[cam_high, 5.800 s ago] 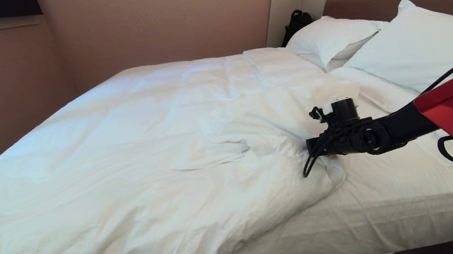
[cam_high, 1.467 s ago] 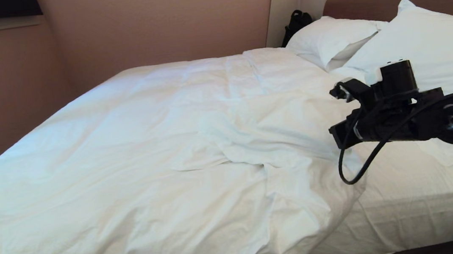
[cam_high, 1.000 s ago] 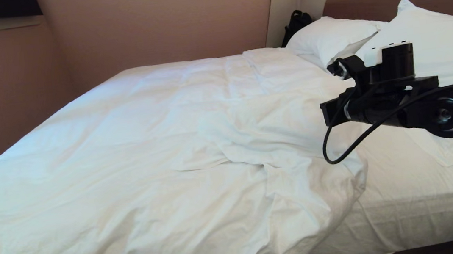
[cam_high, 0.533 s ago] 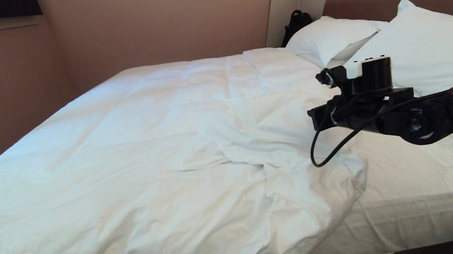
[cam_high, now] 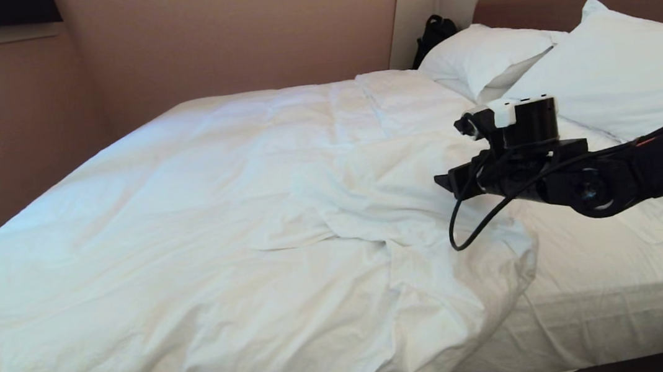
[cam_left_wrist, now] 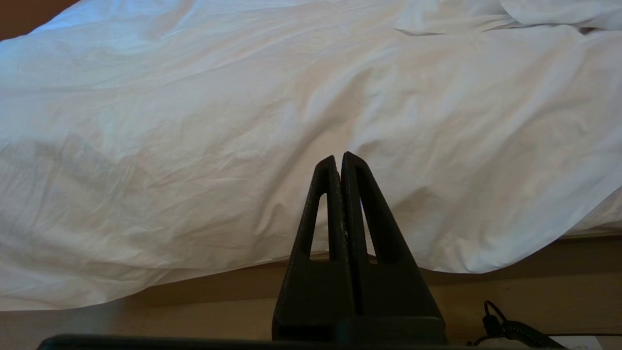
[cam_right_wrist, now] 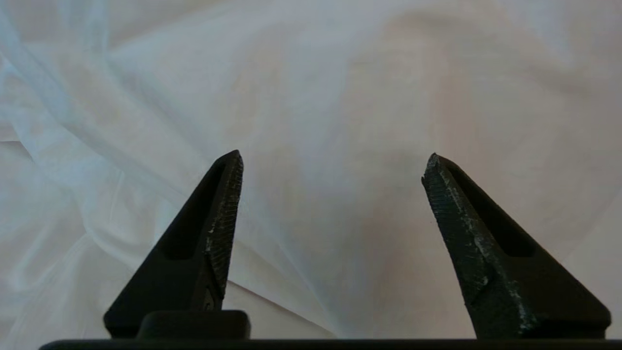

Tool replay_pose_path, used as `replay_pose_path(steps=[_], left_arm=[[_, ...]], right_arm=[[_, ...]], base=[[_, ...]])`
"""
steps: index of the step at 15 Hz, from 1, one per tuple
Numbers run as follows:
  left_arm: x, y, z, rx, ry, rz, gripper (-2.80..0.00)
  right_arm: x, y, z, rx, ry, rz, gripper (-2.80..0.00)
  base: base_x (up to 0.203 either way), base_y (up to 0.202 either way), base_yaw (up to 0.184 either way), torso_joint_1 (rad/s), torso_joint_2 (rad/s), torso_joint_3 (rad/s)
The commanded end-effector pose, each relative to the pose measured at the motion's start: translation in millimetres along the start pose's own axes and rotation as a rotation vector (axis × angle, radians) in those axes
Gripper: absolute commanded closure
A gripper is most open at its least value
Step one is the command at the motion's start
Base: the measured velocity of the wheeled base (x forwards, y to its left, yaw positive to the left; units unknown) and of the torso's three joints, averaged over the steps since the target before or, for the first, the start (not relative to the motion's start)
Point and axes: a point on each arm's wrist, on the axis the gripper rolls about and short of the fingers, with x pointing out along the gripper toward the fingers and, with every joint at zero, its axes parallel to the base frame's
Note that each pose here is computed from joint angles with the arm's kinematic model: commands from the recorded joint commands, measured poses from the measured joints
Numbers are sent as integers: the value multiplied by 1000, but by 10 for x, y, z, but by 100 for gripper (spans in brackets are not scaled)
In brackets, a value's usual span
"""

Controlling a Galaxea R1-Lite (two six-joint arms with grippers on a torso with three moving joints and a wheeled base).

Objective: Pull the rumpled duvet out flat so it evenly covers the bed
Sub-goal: Flatten the corners of the folded blanket

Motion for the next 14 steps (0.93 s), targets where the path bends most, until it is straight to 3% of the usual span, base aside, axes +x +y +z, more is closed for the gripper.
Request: replay_pose_path(steps=[1,6,14], left_arm=[[0,0,-1,0,0,0,0],[0,0,-1,0,0,0,0],[0,0,-1,0,0,0,0]], right_arm=[[179,18,-112,19,30,1,-280],[739,-54,-489,99,113,-13,-280],[1046,-260,-763,132,210,-39,-280]], base=[[0,0,0,0,0,0],[0,0,0,0,0,0],[0,0,0,0,0,0]])
